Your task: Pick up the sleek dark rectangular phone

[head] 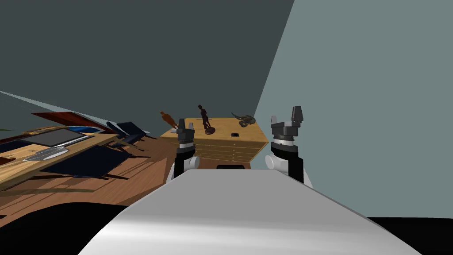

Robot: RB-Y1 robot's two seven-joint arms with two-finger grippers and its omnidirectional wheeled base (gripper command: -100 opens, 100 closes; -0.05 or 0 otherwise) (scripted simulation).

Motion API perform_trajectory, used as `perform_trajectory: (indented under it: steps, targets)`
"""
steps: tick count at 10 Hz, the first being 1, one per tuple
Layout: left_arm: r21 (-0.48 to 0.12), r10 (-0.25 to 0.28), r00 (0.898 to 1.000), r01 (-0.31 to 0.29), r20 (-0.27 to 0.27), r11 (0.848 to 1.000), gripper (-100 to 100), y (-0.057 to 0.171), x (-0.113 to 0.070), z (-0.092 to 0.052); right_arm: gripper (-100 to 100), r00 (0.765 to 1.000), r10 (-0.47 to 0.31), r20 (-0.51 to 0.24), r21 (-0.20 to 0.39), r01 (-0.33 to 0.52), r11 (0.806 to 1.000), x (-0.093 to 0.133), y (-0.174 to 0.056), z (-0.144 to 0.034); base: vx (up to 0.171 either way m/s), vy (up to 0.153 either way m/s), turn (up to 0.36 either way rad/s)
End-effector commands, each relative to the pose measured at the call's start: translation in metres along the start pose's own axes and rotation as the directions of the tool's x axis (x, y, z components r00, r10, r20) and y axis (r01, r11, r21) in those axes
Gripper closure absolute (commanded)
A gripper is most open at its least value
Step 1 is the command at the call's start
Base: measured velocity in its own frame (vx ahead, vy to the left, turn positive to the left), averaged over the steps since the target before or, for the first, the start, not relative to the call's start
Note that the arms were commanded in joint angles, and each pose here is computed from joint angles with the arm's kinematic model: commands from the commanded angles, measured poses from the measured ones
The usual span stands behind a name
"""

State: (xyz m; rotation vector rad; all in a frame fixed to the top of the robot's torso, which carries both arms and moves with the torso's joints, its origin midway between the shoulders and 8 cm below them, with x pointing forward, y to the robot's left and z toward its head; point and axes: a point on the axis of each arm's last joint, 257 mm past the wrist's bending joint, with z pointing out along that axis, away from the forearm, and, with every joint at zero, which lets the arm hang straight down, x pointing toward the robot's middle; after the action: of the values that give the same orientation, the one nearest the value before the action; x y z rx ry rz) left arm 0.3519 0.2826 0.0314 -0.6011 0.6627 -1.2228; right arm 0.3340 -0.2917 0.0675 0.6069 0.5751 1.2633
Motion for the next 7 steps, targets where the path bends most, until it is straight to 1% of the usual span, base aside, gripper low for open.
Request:
perform_trajectory:
  steps: [1,3,4,5,6,7]
  targets:
    - [0.0,0.0,1.0,0.0,0.0,1.0,0,0.0,0.0,0.0,-100,0.999,-0.019,-0.038,0.001,0.019,1.0,0.006,-0.002,-0.002,-0.05,0.021,0.037]
    - [0.0,0.0,1.0,0.0,0.0,1.0,0,0.0,0.0,0.0,-100,0.993,-0.054,-0.104,0.003,0.055,0.999,0.016,-0.008,-0.007,-0.114,0.065,0.073]
    - [0.0,0.0,1.0,0.0,0.0,1.0,0,0.0,0.0,0.0,-100,0.988,-0.073,-0.139,0.005,0.075,0.997,0.021,-0.013,-0.011,-0.156,0.079,0.113]
    - [0.0,0.0,1.0,0.0,0.0,1.0,0,0.0,0.0,0.0,-100,0.986,-0.077,-0.149,0.004,0.078,0.997,0.023,-0.013,-0.011,-0.108,0.056,0.031]
    - [0.0,0.0,1.0,0.0,0.0,1.0,0,0.0,0.0,0.0,-100,0.976,-0.099,-0.193,0.005,0.102,0.995,0.029,-0.018,-0.016,-0.094,0.082,0.093]
    - [0.0,0.0,1.0,0.0,0.0,1.0,0,0.0,0.0,0.0,-100,0.966,-0.12,-0.23,0.009,0.125,0.992,0.035,-0.025,-0.023,-0.158,0.13,0.15]
